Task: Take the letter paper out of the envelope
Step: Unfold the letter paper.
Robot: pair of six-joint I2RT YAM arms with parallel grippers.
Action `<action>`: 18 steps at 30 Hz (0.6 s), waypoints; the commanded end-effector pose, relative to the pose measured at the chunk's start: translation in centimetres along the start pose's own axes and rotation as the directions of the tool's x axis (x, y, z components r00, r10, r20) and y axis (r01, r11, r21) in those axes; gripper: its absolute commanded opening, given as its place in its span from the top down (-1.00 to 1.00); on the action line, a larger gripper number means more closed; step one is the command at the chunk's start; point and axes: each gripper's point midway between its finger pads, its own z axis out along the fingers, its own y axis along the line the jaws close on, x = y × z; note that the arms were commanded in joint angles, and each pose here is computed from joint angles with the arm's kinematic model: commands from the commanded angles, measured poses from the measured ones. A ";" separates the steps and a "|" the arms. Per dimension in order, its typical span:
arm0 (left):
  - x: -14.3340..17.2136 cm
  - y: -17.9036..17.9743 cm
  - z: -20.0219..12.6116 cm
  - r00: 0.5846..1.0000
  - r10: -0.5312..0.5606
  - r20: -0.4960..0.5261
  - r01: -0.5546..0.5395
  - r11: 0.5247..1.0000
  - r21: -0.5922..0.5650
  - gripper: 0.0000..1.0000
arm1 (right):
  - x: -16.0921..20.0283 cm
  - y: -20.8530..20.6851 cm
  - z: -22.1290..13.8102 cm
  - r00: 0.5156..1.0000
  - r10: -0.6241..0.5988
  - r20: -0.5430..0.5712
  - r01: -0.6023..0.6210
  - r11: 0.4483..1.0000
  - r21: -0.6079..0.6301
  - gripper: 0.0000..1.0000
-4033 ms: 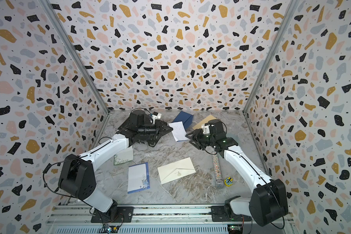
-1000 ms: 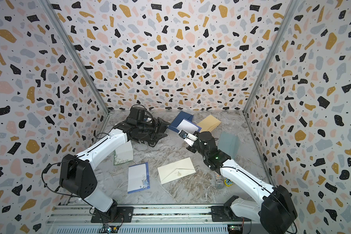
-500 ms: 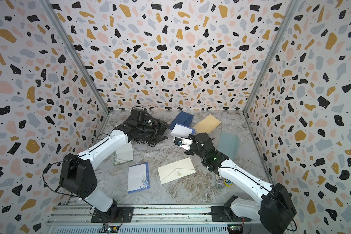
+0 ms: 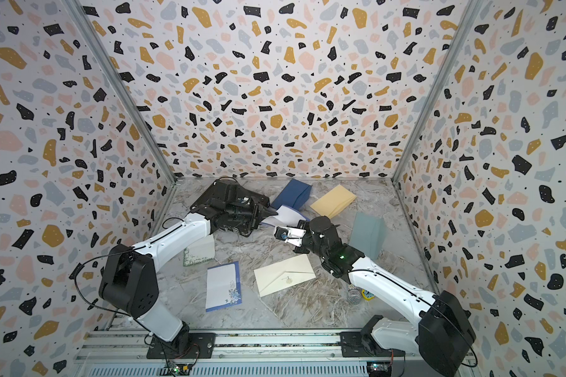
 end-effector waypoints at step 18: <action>-2.2 -3.8 -3.2 0.927 0.355 0.120 -0.364 0.930 0.058 1.00 | -0.6 -4.2 -5.4 0.800 0.596 0.070 -0.598 0.782 0.173 -0.07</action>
